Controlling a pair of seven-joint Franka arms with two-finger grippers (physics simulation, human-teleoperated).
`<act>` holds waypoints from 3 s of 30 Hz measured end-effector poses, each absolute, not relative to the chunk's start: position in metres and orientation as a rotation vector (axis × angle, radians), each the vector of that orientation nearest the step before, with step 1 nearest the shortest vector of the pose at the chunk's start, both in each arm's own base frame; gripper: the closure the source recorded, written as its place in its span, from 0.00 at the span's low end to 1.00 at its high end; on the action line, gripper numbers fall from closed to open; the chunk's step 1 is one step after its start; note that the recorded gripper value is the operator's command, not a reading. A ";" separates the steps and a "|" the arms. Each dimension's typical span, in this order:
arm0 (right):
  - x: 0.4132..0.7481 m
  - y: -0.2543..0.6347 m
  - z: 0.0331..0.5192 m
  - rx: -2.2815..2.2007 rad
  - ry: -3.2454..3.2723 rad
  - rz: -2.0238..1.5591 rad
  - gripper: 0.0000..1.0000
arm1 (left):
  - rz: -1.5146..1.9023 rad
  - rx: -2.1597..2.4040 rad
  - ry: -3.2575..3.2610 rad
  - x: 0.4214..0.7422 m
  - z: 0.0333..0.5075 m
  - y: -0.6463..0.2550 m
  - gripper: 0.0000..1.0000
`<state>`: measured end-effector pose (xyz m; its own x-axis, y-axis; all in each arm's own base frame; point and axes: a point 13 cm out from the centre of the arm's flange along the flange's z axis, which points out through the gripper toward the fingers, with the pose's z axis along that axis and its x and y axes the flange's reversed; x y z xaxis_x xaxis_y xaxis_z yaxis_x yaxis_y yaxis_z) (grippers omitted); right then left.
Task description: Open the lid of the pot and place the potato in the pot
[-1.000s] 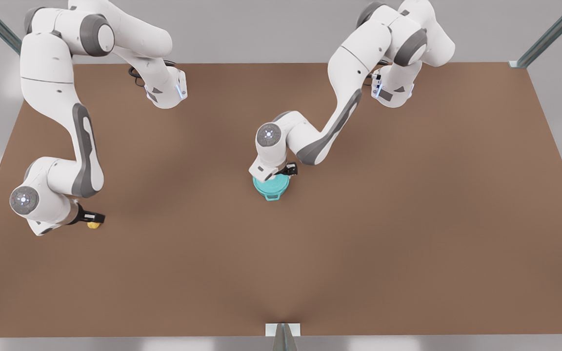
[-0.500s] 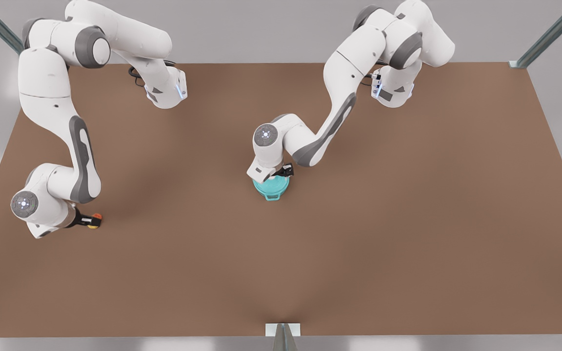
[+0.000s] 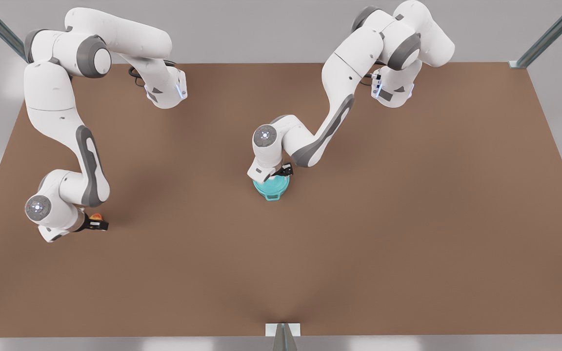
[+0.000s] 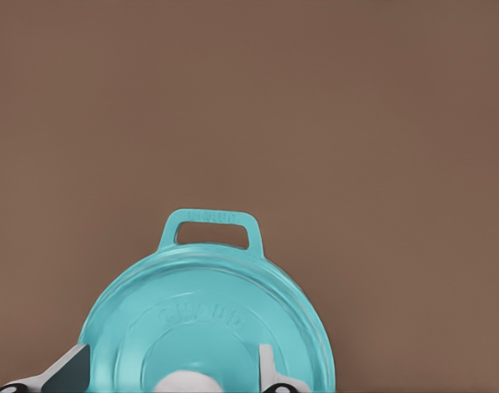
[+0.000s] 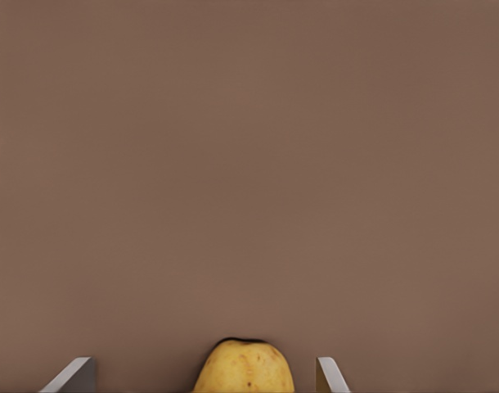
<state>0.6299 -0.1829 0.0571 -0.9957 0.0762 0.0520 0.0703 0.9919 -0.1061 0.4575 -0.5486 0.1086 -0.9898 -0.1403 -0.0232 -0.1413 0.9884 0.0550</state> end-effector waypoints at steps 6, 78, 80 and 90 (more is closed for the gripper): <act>0.626 -0.201 0.057 -0.120 -3.085 0.147 0.00 | 0.097 -0.221 3.115 0.452 0.106 -0.550 0.19; 0.517 0.317 0.252 0.270 -2.967 -0.157 0.46 | -0.052 0.115 3.174 0.610 0.405 -0.034 0.00; 0.500 0.360 0.259 0.277 -2.969 -0.171 0.46 | -0.052 0.133 3.170 0.611 0.406 -0.034 0.00; 0.493 0.457 0.259 0.007 -2.978 -0.211 0.46 | -0.050 0.183 3.164 0.612 0.406 -0.031 0.00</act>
<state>0.4930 0.4571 0.2590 -0.9879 -0.0155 0.1543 0.0065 0.9900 0.1407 0.6124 -0.0312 0.4061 -0.9929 0.1160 0.0265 0.1151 0.9928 -0.0333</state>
